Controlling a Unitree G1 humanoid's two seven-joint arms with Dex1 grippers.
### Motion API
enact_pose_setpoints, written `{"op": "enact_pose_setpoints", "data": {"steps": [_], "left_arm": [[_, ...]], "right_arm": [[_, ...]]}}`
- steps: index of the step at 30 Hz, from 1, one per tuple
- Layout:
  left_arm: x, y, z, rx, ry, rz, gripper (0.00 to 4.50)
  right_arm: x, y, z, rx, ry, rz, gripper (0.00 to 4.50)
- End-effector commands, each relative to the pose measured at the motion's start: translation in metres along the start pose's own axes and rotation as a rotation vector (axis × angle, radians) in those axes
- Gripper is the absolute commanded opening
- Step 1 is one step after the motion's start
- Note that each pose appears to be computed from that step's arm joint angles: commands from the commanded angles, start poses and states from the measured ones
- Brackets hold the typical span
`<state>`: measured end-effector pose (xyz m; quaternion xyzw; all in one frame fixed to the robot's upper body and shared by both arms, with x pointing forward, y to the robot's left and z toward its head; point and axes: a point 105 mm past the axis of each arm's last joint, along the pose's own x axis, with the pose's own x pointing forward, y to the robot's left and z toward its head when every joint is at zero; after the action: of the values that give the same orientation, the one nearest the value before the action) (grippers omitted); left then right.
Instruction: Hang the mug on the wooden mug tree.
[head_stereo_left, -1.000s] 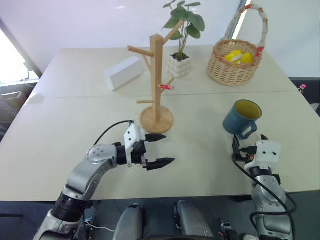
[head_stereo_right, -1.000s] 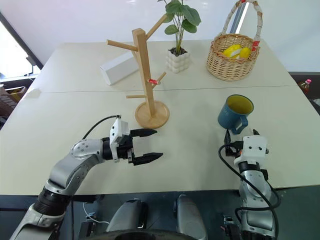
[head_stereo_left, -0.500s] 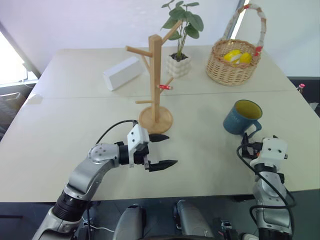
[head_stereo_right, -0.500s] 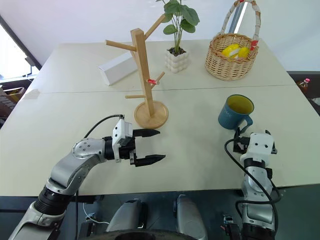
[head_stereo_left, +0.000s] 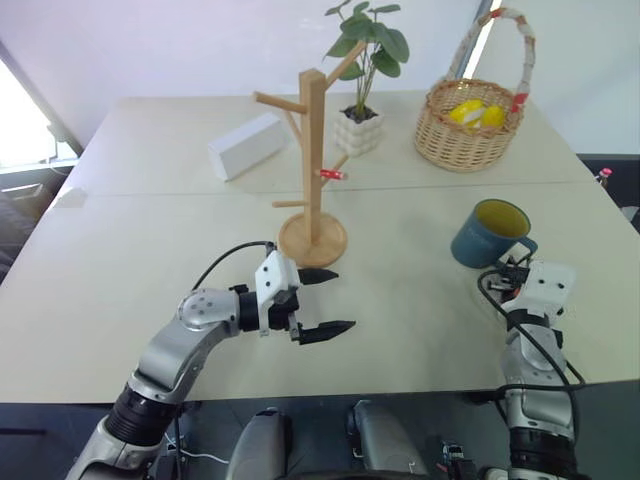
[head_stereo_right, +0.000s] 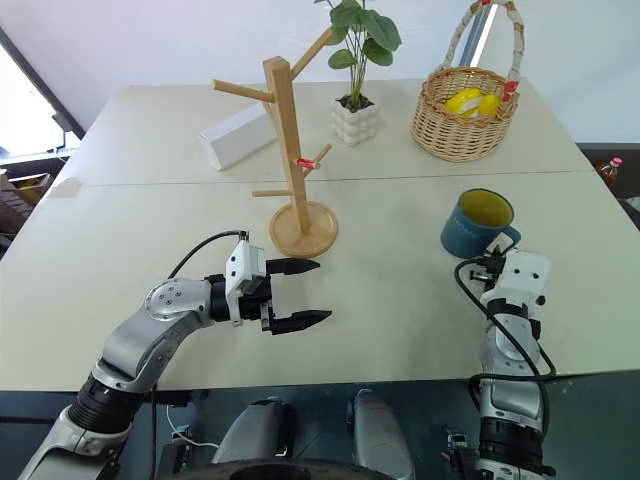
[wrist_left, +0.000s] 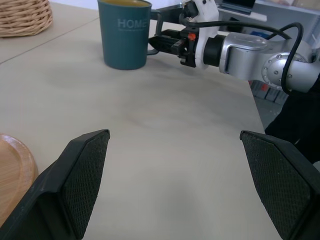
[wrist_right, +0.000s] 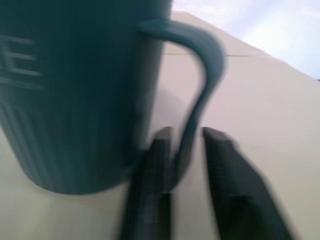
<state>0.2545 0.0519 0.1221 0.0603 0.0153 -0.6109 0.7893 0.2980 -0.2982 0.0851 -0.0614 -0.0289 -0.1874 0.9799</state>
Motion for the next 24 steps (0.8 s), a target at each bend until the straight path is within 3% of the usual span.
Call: {"op": "enact_pose_setpoints", "data": {"steps": [1,5,10,13,19,24], "left_arm": [[-0.002,0.0,0.009,0.048,-0.027,0.009,4.5],[-0.01,0.007,0.004,0.045,-0.011,0.055,4.5],[-0.031,0.025,-0.005,0.023,0.006,0.157,4.5],[-0.043,0.033,-0.01,0.014,0.015,0.204,4.5],[-0.06,0.046,0.005,0.016,-0.05,0.284,4.5],[-0.073,0.05,0.02,0.02,-0.095,0.312,4.5]], "right_arm": [[0.002,0.001,0.015,0.014,-0.056,0.021,0.06],[-0.005,0.027,0.031,-0.109,-0.112,0.187,0.06],[-0.041,0.099,0.07,-0.583,-0.373,0.678,0.06],[-0.056,0.123,0.095,-0.685,-0.491,0.839,0.06],[-0.054,0.155,0.157,-0.727,-0.645,0.926,0.06],[-0.049,0.168,0.182,-0.757,-0.679,0.942,0.06]]}}
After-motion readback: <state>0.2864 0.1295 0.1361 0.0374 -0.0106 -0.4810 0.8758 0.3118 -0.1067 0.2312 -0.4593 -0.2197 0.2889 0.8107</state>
